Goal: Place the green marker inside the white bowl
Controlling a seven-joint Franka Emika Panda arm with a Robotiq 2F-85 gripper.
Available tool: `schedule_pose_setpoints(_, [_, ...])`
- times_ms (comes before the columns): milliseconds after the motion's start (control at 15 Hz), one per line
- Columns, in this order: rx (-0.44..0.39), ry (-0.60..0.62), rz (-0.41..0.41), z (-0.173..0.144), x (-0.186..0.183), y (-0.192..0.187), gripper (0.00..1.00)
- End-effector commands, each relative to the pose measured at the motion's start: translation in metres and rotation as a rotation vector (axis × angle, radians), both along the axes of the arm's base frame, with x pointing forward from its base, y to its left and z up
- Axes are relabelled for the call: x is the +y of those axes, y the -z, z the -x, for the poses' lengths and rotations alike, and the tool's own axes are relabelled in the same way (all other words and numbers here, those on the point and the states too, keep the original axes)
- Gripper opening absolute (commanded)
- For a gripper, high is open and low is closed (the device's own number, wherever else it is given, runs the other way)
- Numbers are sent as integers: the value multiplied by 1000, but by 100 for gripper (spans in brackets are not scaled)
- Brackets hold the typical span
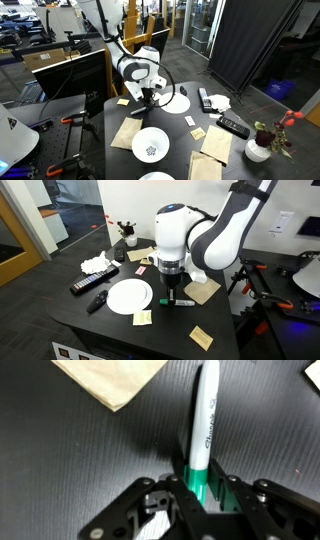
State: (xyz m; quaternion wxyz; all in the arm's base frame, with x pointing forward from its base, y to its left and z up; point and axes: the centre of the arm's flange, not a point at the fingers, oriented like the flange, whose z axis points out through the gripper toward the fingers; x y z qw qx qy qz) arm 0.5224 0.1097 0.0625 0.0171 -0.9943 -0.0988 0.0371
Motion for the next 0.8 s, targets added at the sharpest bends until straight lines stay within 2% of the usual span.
schedule_pose_setpoints(0, [23,1,-7,-2,3,-11,1])
schedule_pose_setpoints(67, [26,10,3,0,3,-16,6])
schedule_pose_setpoints(400, [14,37,53,1,-3,-50,6])
schedule_pose_setpoints(733, [9,133,71,-3,-28,-101,6])
